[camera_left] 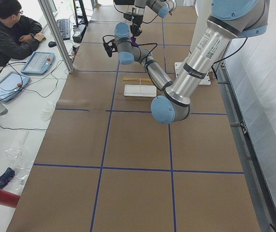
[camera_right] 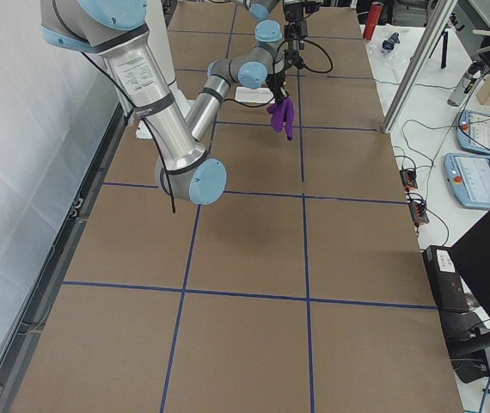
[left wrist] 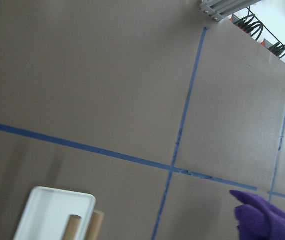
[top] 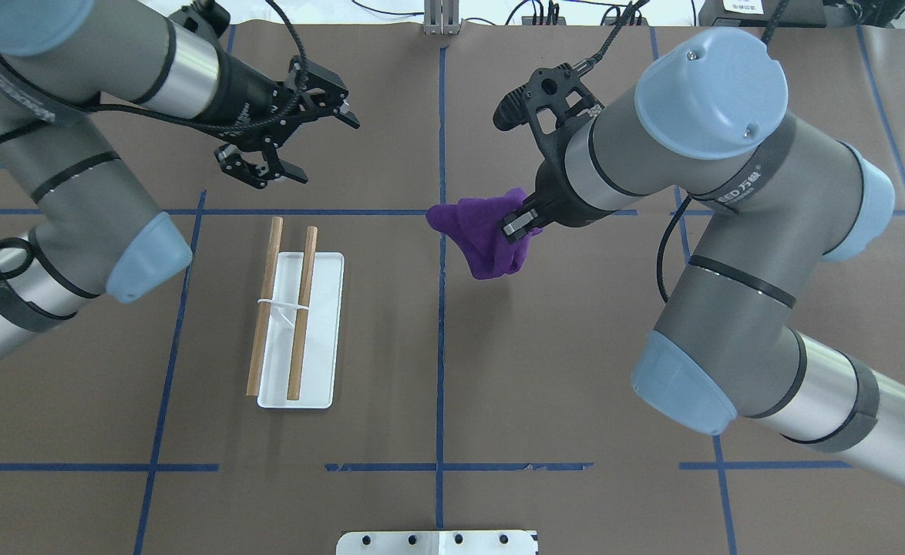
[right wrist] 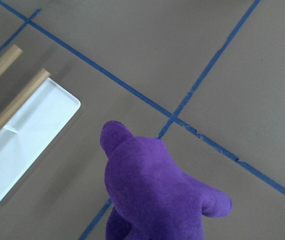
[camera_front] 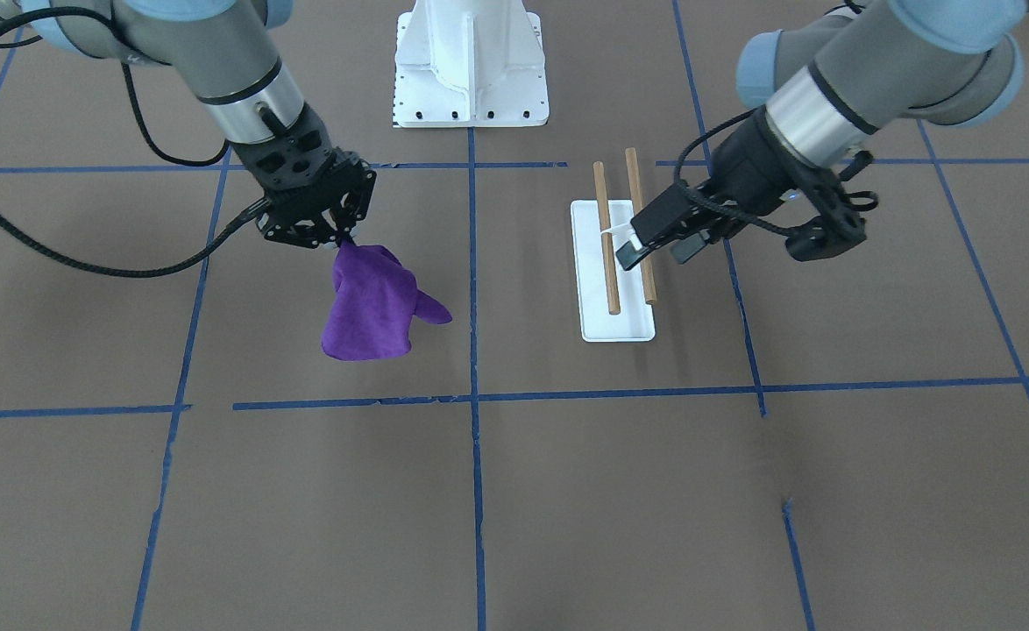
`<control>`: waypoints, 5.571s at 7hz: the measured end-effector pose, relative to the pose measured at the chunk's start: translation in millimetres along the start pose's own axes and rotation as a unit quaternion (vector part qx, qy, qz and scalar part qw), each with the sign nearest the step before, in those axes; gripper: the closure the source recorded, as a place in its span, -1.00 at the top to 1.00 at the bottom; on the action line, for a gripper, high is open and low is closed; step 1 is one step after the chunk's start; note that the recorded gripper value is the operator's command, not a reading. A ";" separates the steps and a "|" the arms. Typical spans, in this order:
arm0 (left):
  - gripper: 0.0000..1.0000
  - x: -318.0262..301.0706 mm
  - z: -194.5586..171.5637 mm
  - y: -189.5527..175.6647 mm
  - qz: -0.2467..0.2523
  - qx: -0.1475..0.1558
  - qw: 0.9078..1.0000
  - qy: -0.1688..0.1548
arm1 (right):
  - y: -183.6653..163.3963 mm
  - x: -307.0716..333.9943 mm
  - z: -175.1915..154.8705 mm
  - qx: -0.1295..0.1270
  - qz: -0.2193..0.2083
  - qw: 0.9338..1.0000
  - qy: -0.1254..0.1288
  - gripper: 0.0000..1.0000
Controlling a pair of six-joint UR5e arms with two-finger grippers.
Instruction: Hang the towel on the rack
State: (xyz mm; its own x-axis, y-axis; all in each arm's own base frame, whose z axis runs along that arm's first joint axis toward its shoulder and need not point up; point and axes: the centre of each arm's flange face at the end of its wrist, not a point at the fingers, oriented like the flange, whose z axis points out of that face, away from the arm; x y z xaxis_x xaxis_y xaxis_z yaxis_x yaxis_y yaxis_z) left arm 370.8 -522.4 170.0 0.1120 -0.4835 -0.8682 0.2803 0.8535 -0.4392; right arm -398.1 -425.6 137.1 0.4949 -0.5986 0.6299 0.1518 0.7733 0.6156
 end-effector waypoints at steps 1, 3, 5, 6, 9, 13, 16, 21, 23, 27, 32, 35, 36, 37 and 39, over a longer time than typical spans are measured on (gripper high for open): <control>1.00 5.3 14.2 10.8 -0.026 0.000 1.000 0.000 | 1.7 -15.3 -10.6 0.013 -0.001 1.000 -0.013 -1.00; 1.00 10.6 31.2 36.3 -0.053 -0.015 0.998 -0.002 | 2.7 -33.9 -15.6 0.039 -0.003 0.999 -0.027 -1.00; 1.00 11.9 35.4 59.9 -0.051 -0.034 0.998 0.002 | 4.0 -36.5 -11.9 0.046 -0.005 0.999 -0.025 -1.00; 1.00 11.7 37.5 70.6 -0.048 -0.045 0.998 0.007 | 3.8 -36.0 -10.2 0.046 -0.004 0.999 -0.023 -1.00; 1.00 10.7 41.8 84.8 -0.047 -0.062 0.997 0.018 | 1.1 -39.7 -11.7 0.050 -0.005 0.998 -0.026 -1.00; -0.35 10.2 42.0 91.3 -0.037 -0.071 0.996 0.029 | -2.2 -44.8 -15.3 0.054 -0.003 0.998 -0.030 -1.00; -0.34 8.4 38.3 92.5 -0.026 -0.078 0.996 0.044 | -0.8 -45.4 -13.2 0.052 -0.004 0.998 -0.030 -1.00; -1.00 5.1 39.1 91.0 -0.024 -0.078 0.996 0.042 | 2.9 -45.1 -9.5 0.044 -0.005 0.999 -0.030 0.27; -1.00 4.3 38.7 90.1 -0.024 -0.077 0.996 0.041 | 4.7 -43.7 -7.6 0.038 0.009 0.999 -0.029 1.00; -1.00 -24.6 28.4 80.5 -0.019 -0.070 0.997 0.032 | 7.1 -10.4 -3.5 -0.041 0.074 0.996 0.003 1.00; -1.00 -126.3 13.4 15.6 0.068 -0.021 0.997 -0.023 | 21.5 135.2 9.5 -0.131 0.048 0.987 0.076 1.00; -1.00 -190.0 8.7 -15.4 0.138 -0.007 0.988 -0.068 | 40.4 197.3 2.3 -0.151 0.016 0.984 0.095 1.00; -1.00 -197.5 8.1 -18.5 0.147 -0.007 0.986 -0.073 | 42.1 203.1 0.6 -0.152 0.012 0.984 0.096 1.00; -0.23 -200.4 7.7 -19.9 0.151 -0.006 0.986 -0.075 | 42.7 205.2 -0.1 -0.152 0.011 0.984 0.097 1.00; 0.99 -199.3 7.1 -19.3 0.153 -0.007 0.985 -0.074 | 42.9 206.0 -0.3 -0.152 0.011 0.983 0.097 1.00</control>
State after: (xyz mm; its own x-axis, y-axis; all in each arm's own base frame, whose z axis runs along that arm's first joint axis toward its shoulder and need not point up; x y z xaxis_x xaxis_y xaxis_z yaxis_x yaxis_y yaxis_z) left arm 349.9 -443.8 353.1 0.3269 -0.2244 -0.9180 0.1995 0.9659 -0.1650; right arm -289.4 -515.7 293.1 0.6507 -0.5528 0.5206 0.3740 0.8300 0.4139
